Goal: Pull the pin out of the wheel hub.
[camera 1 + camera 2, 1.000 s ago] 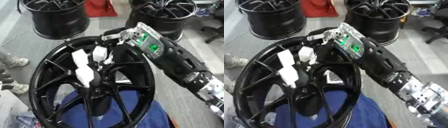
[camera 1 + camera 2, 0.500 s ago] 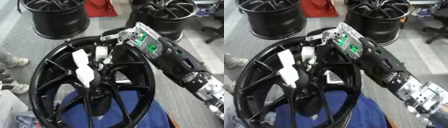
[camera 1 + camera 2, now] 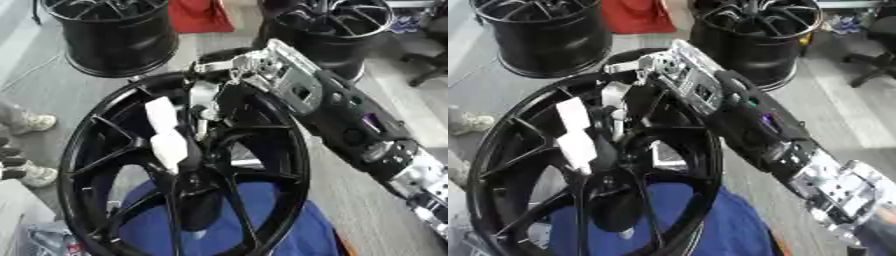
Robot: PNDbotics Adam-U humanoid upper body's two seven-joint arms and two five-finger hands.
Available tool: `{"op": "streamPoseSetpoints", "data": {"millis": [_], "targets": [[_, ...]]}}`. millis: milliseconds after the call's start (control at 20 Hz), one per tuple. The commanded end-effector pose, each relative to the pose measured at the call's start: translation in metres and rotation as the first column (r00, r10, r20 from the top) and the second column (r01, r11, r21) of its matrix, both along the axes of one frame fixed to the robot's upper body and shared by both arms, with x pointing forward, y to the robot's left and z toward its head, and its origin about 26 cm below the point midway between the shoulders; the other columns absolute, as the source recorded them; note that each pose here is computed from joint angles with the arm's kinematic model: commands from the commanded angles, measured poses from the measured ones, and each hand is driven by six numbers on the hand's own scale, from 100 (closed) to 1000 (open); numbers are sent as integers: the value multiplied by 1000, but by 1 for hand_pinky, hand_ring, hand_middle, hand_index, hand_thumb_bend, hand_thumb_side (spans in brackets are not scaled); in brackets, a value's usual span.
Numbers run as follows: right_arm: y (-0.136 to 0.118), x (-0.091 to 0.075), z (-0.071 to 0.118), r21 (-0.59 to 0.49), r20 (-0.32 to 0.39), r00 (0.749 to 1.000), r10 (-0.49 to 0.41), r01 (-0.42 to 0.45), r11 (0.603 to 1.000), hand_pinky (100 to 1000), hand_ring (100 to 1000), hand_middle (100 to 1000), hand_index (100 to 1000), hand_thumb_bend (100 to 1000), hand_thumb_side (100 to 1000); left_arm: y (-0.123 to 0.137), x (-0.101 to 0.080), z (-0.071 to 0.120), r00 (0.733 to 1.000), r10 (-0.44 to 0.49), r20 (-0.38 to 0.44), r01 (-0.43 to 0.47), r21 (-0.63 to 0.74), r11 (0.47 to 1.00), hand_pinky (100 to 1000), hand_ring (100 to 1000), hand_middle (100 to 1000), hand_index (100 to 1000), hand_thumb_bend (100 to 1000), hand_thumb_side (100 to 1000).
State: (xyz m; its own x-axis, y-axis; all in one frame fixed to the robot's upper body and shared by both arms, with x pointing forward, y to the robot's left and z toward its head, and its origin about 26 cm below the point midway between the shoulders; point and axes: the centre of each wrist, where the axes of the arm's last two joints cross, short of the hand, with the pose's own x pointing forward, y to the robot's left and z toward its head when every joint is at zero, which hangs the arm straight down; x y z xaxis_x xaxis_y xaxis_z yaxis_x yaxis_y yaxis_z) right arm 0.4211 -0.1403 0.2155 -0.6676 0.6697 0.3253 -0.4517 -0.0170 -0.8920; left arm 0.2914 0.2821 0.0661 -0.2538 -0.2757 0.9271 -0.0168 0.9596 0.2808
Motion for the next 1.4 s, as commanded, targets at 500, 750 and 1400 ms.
{"op": "streamPoseSetpoints", "data": {"millis": [500, 750, 1400], "targets": [[-12, -15, 66, 38, 125, 992, 10, -15, 999, 231, 394, 582, 633, 100, 100, 4, 1, 7, 1000, -4, 17, 3, 23, 1000, 621, 669, 636, 809, 138, 685], [-34, -28, 98, 76, 188, 982, -19, 5, 997, 235, 400, 585, 637, 100, 104, 8, 0, 6, 1000, 12, 10, -13, 31, 999, 621, 670, 636, 809, 137, 685], [-199, -60, 112, 172, 308, 776, -550, 523, 835, 382, 501, 648, 689, 110, 196, 22, -5, 6, 995, 98, 14, -98, 34, 995, 621, 671, 636, 809, 137, 685]]}}
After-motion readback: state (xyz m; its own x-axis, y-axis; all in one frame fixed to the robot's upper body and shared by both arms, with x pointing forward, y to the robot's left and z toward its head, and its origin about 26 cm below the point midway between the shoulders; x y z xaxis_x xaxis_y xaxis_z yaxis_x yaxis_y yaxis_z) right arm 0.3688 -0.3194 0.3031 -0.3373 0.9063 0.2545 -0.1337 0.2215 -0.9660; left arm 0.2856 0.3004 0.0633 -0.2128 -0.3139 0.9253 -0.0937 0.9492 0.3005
